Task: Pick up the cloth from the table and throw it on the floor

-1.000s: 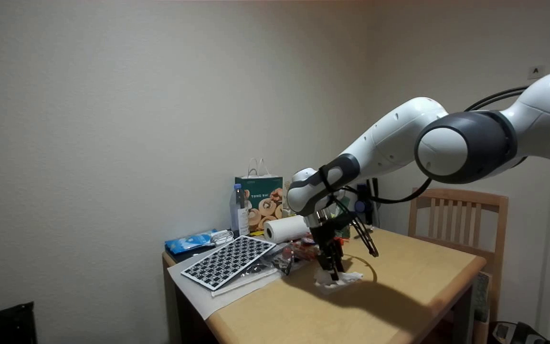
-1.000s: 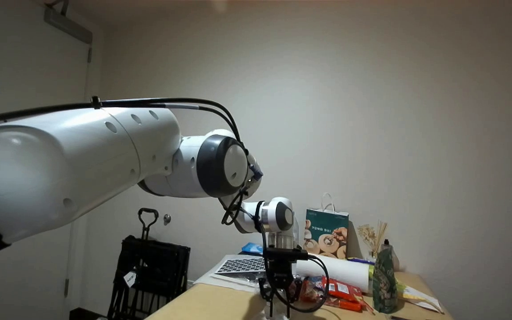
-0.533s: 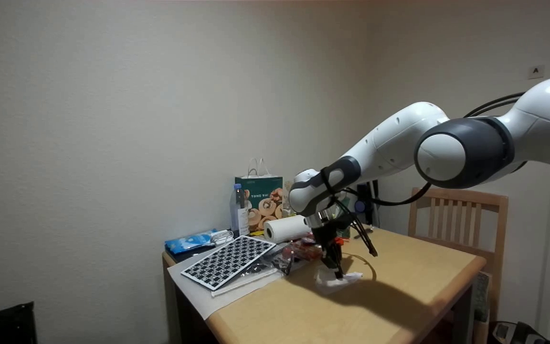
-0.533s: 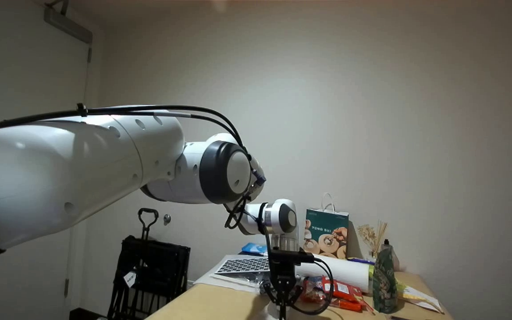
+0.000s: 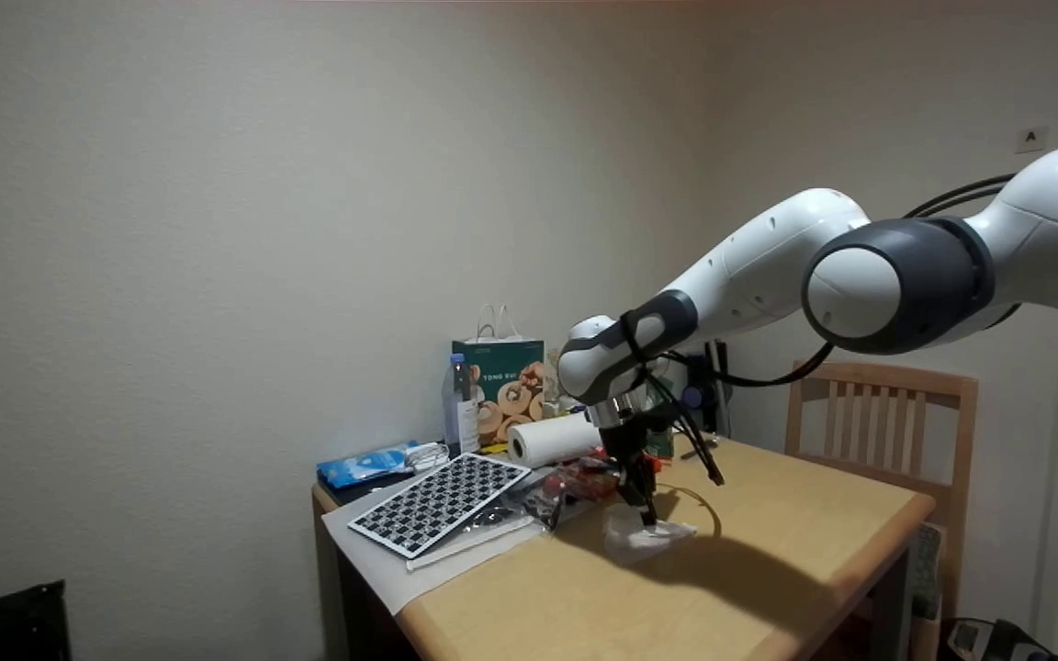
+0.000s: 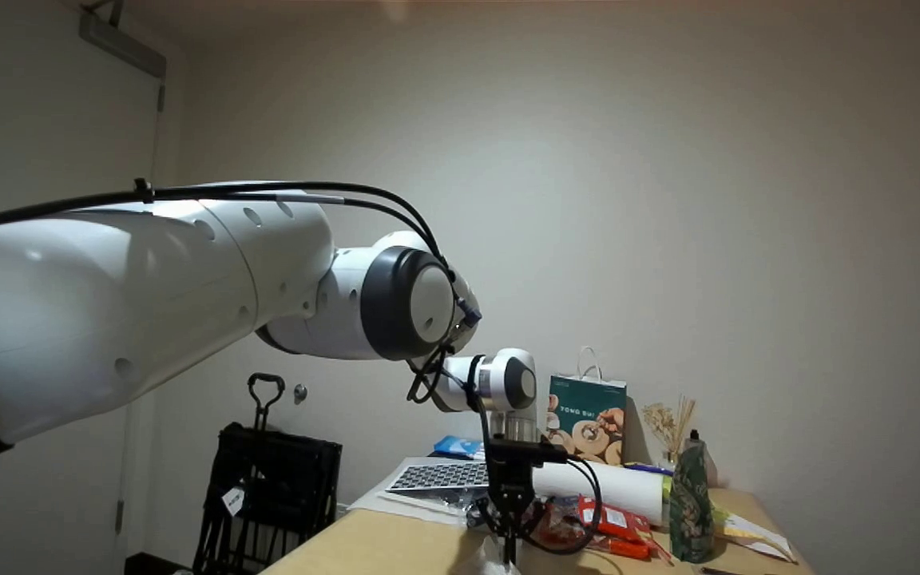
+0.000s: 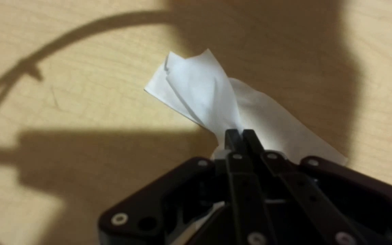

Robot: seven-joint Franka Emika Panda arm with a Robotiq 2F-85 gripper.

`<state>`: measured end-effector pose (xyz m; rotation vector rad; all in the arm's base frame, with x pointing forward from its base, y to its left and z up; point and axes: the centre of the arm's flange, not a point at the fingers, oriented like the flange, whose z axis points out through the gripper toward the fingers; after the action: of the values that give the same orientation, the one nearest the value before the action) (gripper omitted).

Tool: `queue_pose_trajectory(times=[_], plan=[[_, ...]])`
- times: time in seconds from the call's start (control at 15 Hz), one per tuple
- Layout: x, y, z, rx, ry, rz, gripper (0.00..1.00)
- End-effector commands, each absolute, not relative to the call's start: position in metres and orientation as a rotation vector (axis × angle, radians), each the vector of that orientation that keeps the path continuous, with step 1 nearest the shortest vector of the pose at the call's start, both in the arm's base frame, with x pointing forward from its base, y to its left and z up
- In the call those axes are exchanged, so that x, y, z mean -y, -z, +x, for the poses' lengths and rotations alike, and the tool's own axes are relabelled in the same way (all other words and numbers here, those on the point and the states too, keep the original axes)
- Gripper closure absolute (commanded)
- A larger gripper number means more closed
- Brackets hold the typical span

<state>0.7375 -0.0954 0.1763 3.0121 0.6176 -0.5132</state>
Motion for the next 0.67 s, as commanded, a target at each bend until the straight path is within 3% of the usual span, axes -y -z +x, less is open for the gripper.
queue_pose_trajectory(times=[0.0,0.53,0.6], plan=[[0.059,-0.227,0.725,-0.667,0.463,2.994,0.93],[0.006,-0.256,0.75,-0.769,0.375,2.973,0.93],[0.007,-0.254,0.749,-0.767,0.381,2.974,0.68]])
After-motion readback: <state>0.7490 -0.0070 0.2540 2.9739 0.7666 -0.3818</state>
